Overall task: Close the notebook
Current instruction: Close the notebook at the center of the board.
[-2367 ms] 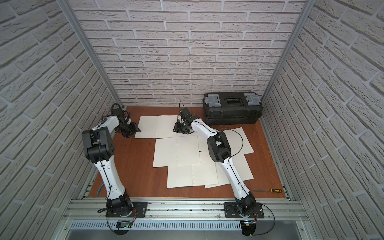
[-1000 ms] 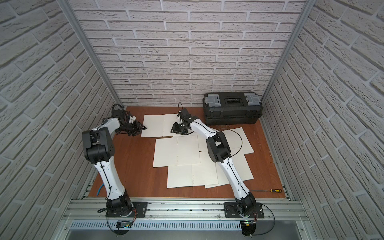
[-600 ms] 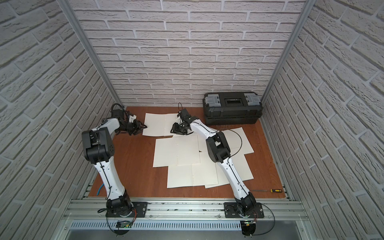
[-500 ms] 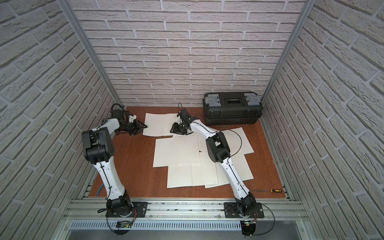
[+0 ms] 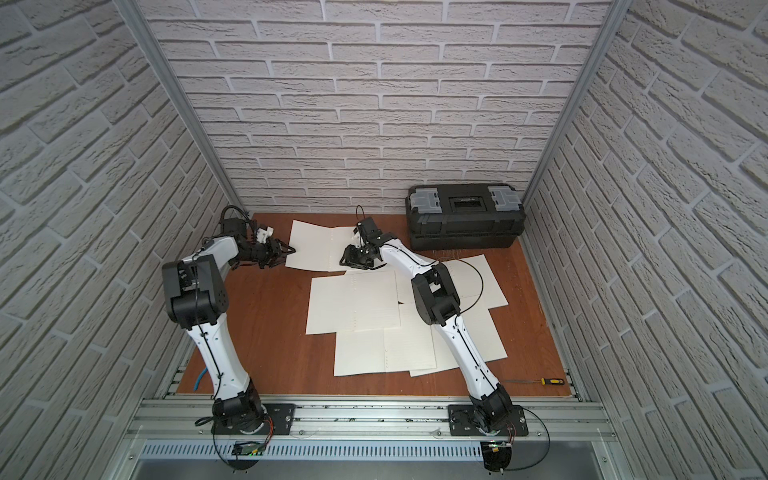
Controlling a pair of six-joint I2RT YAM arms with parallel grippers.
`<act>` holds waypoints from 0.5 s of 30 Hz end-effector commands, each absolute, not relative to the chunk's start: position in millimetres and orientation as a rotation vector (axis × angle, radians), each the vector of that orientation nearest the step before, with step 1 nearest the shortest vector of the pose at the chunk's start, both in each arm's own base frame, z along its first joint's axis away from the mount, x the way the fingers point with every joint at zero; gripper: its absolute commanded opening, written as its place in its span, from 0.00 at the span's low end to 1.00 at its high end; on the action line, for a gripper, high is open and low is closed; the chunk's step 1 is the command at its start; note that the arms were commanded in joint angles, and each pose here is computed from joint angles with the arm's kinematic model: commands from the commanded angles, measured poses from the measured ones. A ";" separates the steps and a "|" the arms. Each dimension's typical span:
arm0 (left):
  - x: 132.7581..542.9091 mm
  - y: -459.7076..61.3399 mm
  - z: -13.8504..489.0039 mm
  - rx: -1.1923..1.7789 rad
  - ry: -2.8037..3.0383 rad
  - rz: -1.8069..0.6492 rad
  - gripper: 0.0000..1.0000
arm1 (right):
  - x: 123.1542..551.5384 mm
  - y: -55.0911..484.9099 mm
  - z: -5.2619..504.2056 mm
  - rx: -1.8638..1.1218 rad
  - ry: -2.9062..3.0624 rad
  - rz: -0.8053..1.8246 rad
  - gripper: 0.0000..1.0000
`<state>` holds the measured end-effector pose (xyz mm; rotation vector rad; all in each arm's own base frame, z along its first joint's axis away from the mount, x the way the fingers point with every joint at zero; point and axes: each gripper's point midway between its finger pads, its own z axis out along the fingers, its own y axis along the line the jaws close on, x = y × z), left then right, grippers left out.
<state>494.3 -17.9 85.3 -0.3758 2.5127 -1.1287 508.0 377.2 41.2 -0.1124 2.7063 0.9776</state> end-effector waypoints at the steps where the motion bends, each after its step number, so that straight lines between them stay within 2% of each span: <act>1: 493.5 -25.7 103.9 -0.305 2.458 -1.180 0.46 | 505.8 385.9 30.0 -0.122 2.711 0.997 0.48; 5: 492.5 -26.0 100.4 -0.306 2.480 -1.161 0.46 | 506.1 385.9 31.0 -0.120 2.709 0.998 0.48; 12: 492.0 -23.5 96.7 -0.314 2.505 -1.122 0.24 | 505.4 385.6 31.0 -0.123 2.710 0.999 0.48; 15: 492.1 -22.9 96.5 -0.317 2.510 -1.111 0.18 | 504.6 385.5 31.2 -0.122 2.708 1.003 0.48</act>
